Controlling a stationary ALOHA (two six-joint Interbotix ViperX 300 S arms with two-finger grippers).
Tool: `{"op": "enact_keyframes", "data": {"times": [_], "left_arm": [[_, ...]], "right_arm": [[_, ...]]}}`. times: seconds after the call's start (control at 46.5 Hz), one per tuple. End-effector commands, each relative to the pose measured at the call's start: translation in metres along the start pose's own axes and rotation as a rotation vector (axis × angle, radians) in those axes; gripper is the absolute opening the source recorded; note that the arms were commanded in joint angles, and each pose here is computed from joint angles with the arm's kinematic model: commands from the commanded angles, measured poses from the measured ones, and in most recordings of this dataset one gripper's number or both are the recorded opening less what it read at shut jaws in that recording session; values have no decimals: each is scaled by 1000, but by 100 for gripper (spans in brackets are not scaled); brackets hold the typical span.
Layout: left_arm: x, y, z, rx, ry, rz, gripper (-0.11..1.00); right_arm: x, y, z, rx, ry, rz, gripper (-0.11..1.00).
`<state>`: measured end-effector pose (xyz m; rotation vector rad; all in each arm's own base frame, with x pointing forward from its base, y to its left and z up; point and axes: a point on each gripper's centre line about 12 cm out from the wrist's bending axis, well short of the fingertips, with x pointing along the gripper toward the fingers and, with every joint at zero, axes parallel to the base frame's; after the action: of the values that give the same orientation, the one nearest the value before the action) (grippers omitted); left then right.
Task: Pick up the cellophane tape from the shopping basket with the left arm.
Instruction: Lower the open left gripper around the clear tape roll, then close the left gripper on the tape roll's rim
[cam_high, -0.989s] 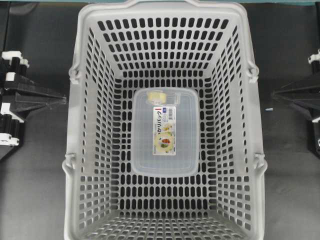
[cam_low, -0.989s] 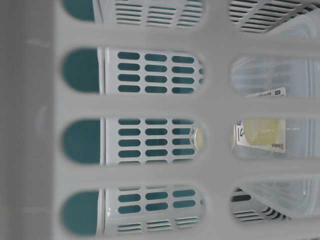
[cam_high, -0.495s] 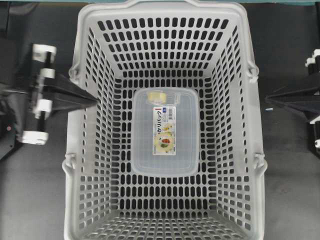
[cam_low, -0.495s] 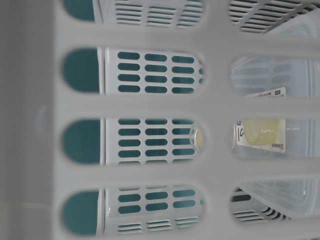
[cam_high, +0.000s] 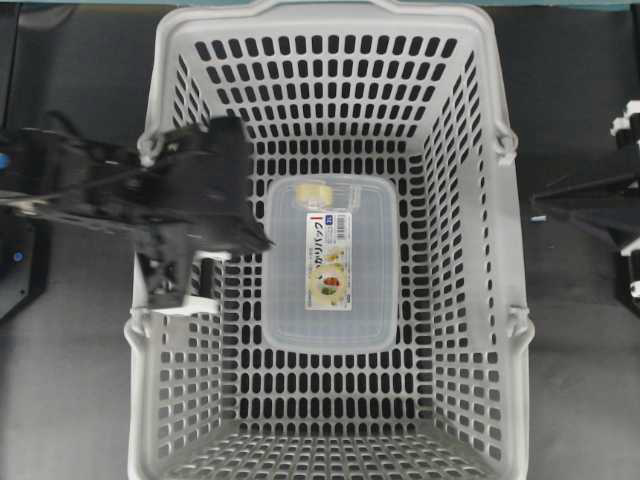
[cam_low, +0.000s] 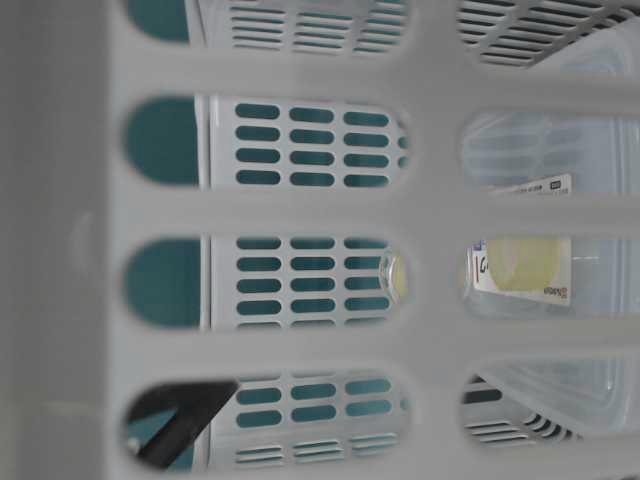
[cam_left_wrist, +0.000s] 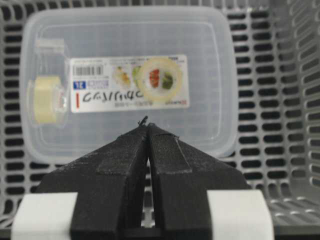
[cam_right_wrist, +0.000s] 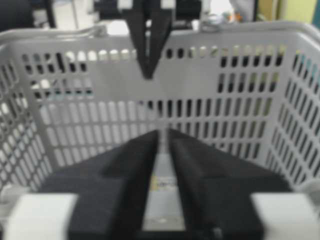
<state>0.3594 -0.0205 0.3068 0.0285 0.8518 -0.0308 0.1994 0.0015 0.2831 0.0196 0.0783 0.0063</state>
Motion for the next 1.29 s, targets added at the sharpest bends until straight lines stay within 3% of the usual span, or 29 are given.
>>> {"op": "enact_keyframes", "data": {"times": [0.0, 0.129, 0.258, 0.344, 0.409, 0.602, 0.71, 0.968, 1.269], "left_arm": [[-1, 0, 17, 4, 4, 3, 1], [12, -1, 25, 4, 26, 3, 1], [22, -2, 32, 4, 46, 3, 1], [35, -2, 32, 1, 87, 4, 2], [43, -2, 32, -6, 110, 6, 10], [70, -10, 38, 23, 159, -5, 67], [89, -13, 38, 29, 185, -6, 89], [122, -21, 23, 43, 270, -14, 90], [131, -19, 7, 44, 321, -9, 90]], "right_arm": [[1, 0, 9, 4, -26, 2, 22], [1, 0, 10, 5, -29, 0, 56], [1, 0, 10, 5, -35, 2, 76], [0, 0, 10, 5, -35, 2, 76], [0, 0, 11, 6, -40, 2, 75], [-1, 0, 12, 6, -46, 1, 75], [-2, 1, 13, 6, -51, 2, 75], [-4, 0, 12, 6, -52, 2, 75], [-4, 0, 8, 6, -61, 2, 75]]}}
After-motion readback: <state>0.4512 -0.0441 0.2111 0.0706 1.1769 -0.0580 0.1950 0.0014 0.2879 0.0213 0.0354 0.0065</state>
